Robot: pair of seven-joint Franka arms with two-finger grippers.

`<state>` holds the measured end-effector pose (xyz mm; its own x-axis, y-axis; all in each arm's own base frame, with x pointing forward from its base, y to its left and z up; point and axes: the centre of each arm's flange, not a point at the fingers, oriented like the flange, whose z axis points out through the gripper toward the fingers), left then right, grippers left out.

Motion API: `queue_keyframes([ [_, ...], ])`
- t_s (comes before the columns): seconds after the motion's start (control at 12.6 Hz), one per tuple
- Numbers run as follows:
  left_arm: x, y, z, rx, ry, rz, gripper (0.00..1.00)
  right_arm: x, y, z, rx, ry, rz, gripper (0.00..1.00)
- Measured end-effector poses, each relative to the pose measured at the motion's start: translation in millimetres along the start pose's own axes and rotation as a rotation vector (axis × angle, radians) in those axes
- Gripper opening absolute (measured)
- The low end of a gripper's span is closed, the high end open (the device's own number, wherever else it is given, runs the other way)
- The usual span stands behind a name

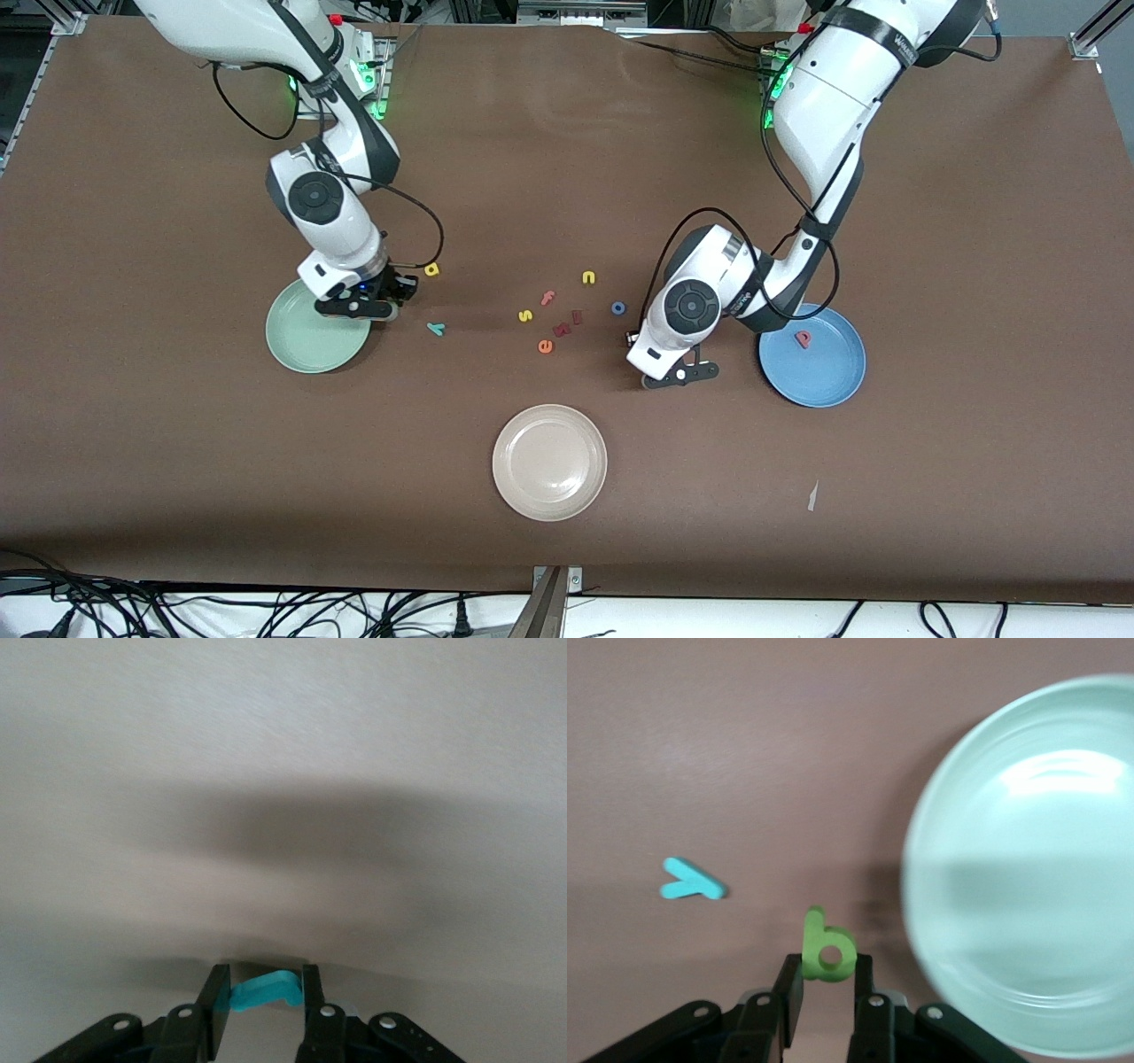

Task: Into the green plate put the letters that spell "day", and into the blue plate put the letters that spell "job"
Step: 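Drop the cyan letter on the blue plate while the right drops b on green, then reach the left gripper to the blue o while the right grasps cyan Y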

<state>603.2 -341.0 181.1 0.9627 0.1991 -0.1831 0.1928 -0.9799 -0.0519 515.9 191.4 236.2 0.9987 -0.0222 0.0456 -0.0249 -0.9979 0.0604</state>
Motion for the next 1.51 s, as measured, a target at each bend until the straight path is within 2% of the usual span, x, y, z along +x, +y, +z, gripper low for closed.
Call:
queue_keyframes([
  [0.32,46.6,-75.6,-37.7,0.016,-0.028,0.139,0.37,18.6,69.2,-21.8,-0.046,-0.023,-0.083,0.27],
  [0.4,59.0,-98.6,-44.4,0.013,-0.032,0.178,0.37,19.5,78.0,-19.1,-0.047,-0.03,-0.091,0.33],
  [0.48,70.3,-119.9,-47.9,0.009,-0.035,0.213,0.37,18.4,81.2,-15.7,-0.047,-0.037,-0.095,0.33],
  [0.55,80.8,-140.0,-48.9,0.003,-0.037,0.249,0.37,16.9,81.0,-13.0,-0.046,-0.041,-0.096,0.41],
  [0.79,105.5,-197.3,-46.3,-0.016,-0.047,0.349,0.37,16.3,78.9,-10.4,-0.042,-0.042,-0.091,0.71],
  [0.87,110.0,-210.6,-42.8,-0.02,-0.053,0.362,0.37,16.9,77.1,-9.5,-0.039,-0.04,-0.08,0.72],
  [0.95,111.8,-216.9,-39.0,-0.022,-0.06,0.365,0.44,18.6,70.8,-9.4,-0.032,-0.034,-0.063,0.73],
  [1.11,110.2,-214.2,-34.6,-0.024,-0.067,0.373,0.64,24.1,45.5,-9.6,-0.013,-0.023,-0.027,0.73],
  [1.35,102.7,-193.9,-38.8,-0.041,-0.064,0.398,0.95,21.5,-28.0,-6.9,0.016,-0.012,0.031,0.74],
  [1.43,95.0,-175.2,-43.2,-0.055,-0.062,0.393,1.0,18.5,-52.6,-5.7,0.026,-0.01,0.048,0.74],
  [1.51,84.6,-152.3,-47.8,-0.068,-0.062,0.37,1.0,16.2,-73.7,-4.3,0.034,-0.008,0.064,0.74],
])
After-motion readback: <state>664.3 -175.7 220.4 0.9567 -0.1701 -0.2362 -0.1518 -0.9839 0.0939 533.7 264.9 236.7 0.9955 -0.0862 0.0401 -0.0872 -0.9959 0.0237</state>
